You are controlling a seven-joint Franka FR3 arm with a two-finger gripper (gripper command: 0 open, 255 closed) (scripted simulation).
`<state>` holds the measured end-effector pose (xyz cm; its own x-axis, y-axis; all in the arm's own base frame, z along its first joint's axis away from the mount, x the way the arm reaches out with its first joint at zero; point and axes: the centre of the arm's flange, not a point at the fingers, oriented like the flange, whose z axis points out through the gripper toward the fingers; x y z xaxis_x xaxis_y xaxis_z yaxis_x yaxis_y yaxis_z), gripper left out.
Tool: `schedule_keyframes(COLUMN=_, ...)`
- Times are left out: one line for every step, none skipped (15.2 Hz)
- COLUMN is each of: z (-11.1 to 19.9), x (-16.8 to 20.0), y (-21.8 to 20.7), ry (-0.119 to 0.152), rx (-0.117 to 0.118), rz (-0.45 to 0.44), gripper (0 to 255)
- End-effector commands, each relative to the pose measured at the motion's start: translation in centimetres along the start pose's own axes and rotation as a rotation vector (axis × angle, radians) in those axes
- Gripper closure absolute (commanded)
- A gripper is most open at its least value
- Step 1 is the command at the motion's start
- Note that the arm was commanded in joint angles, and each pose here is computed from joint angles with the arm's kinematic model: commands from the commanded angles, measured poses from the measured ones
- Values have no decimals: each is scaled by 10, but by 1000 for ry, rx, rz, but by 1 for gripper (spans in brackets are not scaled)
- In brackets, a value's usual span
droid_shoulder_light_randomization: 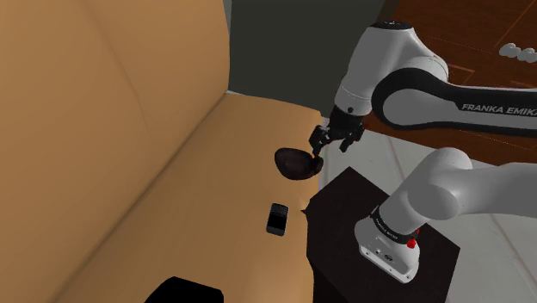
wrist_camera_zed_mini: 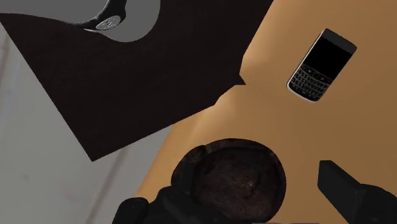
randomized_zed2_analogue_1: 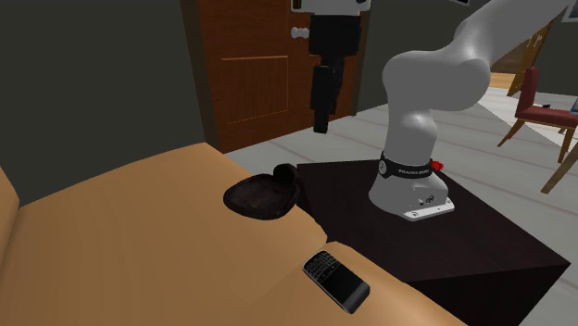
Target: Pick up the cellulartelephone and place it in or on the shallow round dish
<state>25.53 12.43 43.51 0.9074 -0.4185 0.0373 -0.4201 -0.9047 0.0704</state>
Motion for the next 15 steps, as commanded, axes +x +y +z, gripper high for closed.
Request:
schedule_keyframes(z=22, x=-10, y=-14, ry=-4, rx=-3, rz=46, gripper=0)
schedule_keyframes(z=32, x=-15, y=-22, ry=-7, rx=-5, rz=66, gripper=0)
schedule_keyframes(z=41, x=-19, y=-31, ry=-10, rx=-7, rz=86, gripper=0)
schedule_keyframes(z=51, x=-23, y=-39, ry=-12, rx=-9, rz=107, gripper=0)
schedule_keyframes(z=60, x=-26, y=-47, ry=-15, rx=-11, rz=127, gripper=0)
schedule_keyframes(z=70, x=-30, y=-55, ry=-17, rx=-13, rz=148, gripper=0)
schedule_keyframes(z=80, x=-33, y=-64, ry=-20, rx=-15, rz=168, gripper=0)
schedule_keyframes(z=89, x=-37, y=-72, ry=-22, rx=-17, rz=189, gripper=0)
schedule_keyframes(z=99, x=-40, y=-81, ry=-25, rx=-19, rz=209, gripper=0)
schedule_keyframes(z=108, x=-43, y=-89, ry=-28, rx=-20, rz=229, gripper=0)
schedule_keyframes(z=118, x=-46, y=-98, ry=-30, rx=-22, rz=250, gripper=0)
schedule_keyframes(z=128, x=-49, y=-107, ry=-33, rx=-24, rz=270, gripper=0)
schedule_keyframes(z=137, x=-51, y=-115, ry=-35, rx=-26, rz=291, gripper=0)
schedule_keyframes(z=147, x=-54, y=-124, ry=-38, rx=-28, rz=311, gripper=0)
schedule_keyframes(z=157, x=-56, y=-133, ry=-41, rx=-30, rz=332, gripper=0)
